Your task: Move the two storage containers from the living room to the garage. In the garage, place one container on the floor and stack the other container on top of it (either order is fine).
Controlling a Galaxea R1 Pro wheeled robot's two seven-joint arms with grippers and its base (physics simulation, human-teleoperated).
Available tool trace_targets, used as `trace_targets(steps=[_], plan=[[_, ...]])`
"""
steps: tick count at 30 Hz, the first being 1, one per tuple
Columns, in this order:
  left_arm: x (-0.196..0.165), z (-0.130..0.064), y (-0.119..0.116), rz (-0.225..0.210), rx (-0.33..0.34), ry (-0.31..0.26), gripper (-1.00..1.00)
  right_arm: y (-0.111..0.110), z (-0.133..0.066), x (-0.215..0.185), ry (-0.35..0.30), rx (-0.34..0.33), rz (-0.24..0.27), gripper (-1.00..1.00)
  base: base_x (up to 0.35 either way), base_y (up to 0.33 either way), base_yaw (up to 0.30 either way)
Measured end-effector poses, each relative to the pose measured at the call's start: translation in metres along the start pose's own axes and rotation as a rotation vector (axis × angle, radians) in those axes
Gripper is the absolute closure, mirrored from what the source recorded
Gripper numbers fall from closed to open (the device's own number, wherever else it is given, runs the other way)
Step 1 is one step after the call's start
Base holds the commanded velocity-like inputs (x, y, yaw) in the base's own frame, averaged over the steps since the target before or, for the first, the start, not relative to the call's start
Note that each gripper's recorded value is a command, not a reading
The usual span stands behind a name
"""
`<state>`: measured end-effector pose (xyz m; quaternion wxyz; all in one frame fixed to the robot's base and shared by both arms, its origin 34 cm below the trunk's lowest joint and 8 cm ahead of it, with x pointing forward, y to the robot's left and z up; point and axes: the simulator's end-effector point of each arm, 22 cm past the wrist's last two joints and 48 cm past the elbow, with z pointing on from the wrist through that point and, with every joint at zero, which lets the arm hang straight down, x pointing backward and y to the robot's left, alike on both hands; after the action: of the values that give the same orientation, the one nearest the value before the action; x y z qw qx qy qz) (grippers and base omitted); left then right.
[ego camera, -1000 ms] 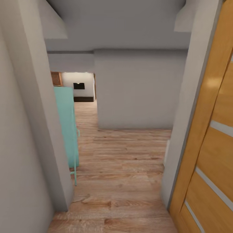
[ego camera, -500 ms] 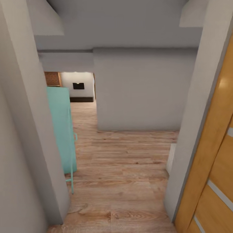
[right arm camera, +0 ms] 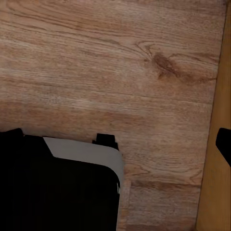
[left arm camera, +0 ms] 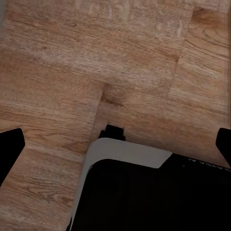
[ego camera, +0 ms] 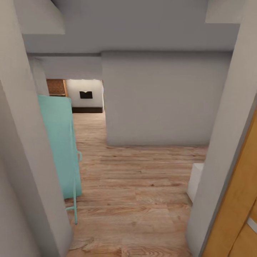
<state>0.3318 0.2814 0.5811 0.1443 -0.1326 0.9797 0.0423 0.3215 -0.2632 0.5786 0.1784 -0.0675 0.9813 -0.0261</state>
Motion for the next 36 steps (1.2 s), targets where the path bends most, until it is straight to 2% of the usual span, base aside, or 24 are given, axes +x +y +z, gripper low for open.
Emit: trace_targets(steps=[36], plan=[[-0.0001, 0.0000, 0.0000, 0.000, 0.000, 0.000, -1.00, 0.0000, 0.0000, -0.0003, -0.001, 0.000, 0.000, -1.00, 0.325, 0.000, 0.000]])
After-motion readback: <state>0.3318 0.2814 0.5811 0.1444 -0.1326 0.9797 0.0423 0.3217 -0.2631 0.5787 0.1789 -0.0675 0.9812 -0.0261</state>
